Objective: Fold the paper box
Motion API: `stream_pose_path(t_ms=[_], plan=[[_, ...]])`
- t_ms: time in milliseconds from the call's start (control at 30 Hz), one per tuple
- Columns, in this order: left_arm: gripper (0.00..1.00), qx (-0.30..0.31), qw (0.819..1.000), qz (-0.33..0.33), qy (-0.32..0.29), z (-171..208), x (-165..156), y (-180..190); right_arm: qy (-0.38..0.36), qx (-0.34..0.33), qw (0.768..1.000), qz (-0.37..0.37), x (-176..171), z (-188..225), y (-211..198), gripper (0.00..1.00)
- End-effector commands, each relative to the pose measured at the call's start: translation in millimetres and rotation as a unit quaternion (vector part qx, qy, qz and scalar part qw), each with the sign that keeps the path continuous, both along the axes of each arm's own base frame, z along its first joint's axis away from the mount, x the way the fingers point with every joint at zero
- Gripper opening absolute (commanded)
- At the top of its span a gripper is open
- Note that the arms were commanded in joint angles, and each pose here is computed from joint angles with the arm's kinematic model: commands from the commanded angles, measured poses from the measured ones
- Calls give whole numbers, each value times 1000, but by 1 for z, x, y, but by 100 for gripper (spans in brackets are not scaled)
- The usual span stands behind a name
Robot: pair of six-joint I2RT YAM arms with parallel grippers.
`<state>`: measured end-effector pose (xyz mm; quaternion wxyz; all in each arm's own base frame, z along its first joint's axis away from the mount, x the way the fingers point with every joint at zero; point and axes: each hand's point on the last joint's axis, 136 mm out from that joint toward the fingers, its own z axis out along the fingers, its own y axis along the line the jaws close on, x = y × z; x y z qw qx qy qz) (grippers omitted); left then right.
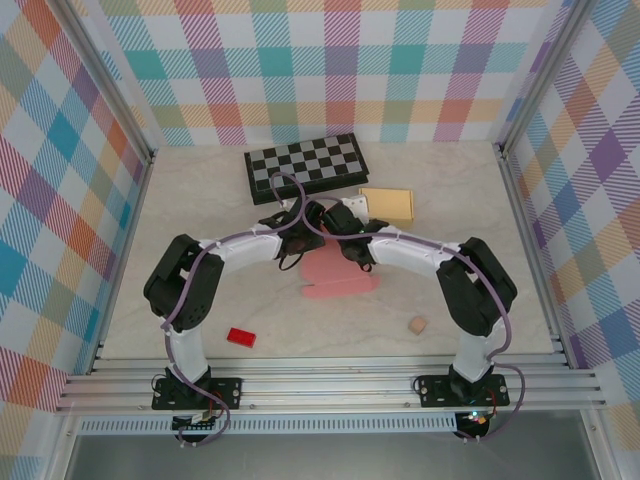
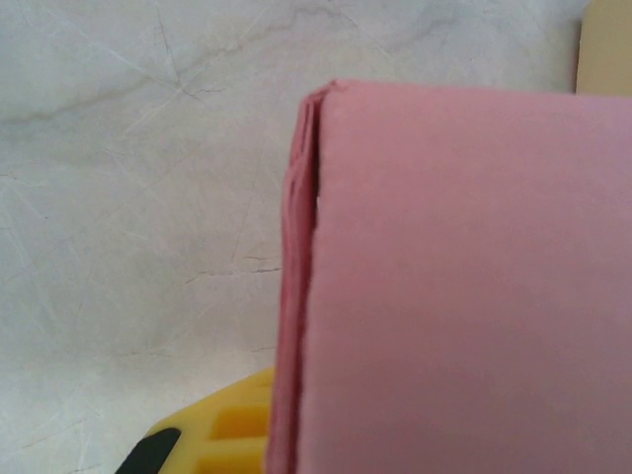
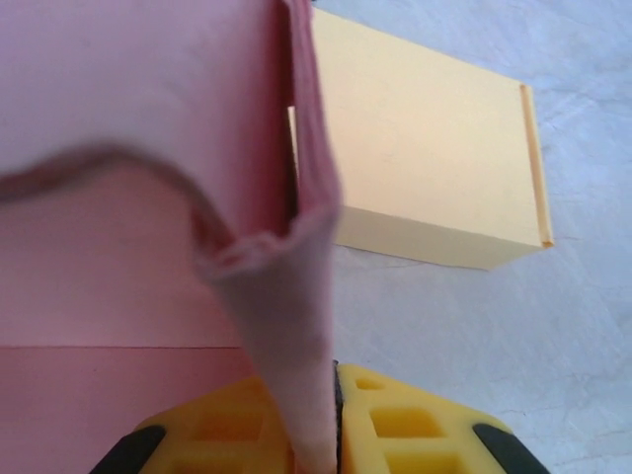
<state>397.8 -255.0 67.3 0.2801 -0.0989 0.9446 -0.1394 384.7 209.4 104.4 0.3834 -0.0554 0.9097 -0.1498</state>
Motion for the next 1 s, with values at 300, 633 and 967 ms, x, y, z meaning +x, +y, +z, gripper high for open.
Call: stream_pose_path(t_ms=[300, 633, 967], plan=[[0, 5, 999, 37, 27, -7, -11, 7, -3, -8, 996, -92, 5, -4, -20, 23], [0, -2, 999, 32, 31, -7, -14, 1, 8, 26, 997, -74, 10, -13, -7, 7], [0, 7, 999, 35, 36, -14, -14, 2, 20, 67, 996, -62, 10, -16, -1, 17]])
